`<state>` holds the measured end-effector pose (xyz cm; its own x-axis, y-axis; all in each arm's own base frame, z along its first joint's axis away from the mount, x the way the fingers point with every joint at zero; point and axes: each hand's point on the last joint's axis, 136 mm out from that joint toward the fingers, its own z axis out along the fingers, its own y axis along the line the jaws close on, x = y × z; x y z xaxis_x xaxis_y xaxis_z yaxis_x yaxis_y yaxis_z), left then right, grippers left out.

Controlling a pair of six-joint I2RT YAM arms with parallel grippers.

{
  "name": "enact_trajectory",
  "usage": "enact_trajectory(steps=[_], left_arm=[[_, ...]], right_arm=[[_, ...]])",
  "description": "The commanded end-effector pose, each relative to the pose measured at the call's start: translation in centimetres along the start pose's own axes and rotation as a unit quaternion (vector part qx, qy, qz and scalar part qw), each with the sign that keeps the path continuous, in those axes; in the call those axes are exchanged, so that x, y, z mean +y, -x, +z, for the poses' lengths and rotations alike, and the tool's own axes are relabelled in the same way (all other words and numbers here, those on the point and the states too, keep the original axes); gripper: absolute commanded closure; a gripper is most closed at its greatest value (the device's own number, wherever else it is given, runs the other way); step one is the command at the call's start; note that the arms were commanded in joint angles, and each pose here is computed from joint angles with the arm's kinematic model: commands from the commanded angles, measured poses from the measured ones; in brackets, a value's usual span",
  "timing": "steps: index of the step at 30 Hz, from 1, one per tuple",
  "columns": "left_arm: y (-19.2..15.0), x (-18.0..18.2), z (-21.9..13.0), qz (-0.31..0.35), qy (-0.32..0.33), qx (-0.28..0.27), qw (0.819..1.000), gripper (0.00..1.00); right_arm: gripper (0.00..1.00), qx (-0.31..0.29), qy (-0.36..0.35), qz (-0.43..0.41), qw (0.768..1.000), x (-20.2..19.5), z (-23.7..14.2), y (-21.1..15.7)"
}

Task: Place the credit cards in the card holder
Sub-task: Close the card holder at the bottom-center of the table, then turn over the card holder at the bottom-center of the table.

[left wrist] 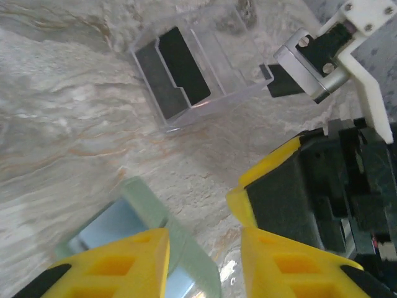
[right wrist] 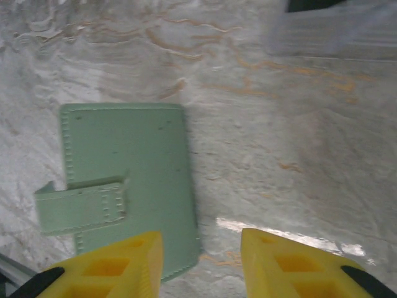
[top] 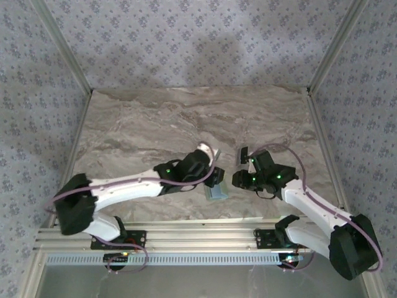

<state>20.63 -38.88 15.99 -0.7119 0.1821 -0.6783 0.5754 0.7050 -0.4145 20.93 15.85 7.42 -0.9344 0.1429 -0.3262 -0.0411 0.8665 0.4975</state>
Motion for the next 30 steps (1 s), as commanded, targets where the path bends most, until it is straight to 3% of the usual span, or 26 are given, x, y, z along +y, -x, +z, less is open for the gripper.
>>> enact_trajectory(steps=[1,7,16,22,30], left_arm=[[-1.3,-1.0,2.6,0.023,-0.003,0.062,0.998,0.7],[-4.2,1.9,5.8,0.02,0.05,0.121,0.991,0.72],[-8.4,8.0,5.0,0.001,0.13,0.159,0.979,0.72],[-10.2,9.4,4.2,-0.01,0.138,0.158,0.978,0.72],[-12.3,10.9,3.7,-0.034,0.137,0.155,0.978,0.72]], right_arm=[[0.59,0.004,0.0,0.007,1.0,-1.1,0.0,-0.3],[0.53,0.001,0.006,0.019,1.0,-1.9,0.6,-0.2],[0.42,0.005,0.035,-0.003,0.999,-0.4,0.7,-0.4],[0.3,0.018,0.042,-0.036,0.998,1.1,1.6,-1.1],[0.3,0.056,0.074,-0.056,0.994,3.9,3.9,-2.0]])
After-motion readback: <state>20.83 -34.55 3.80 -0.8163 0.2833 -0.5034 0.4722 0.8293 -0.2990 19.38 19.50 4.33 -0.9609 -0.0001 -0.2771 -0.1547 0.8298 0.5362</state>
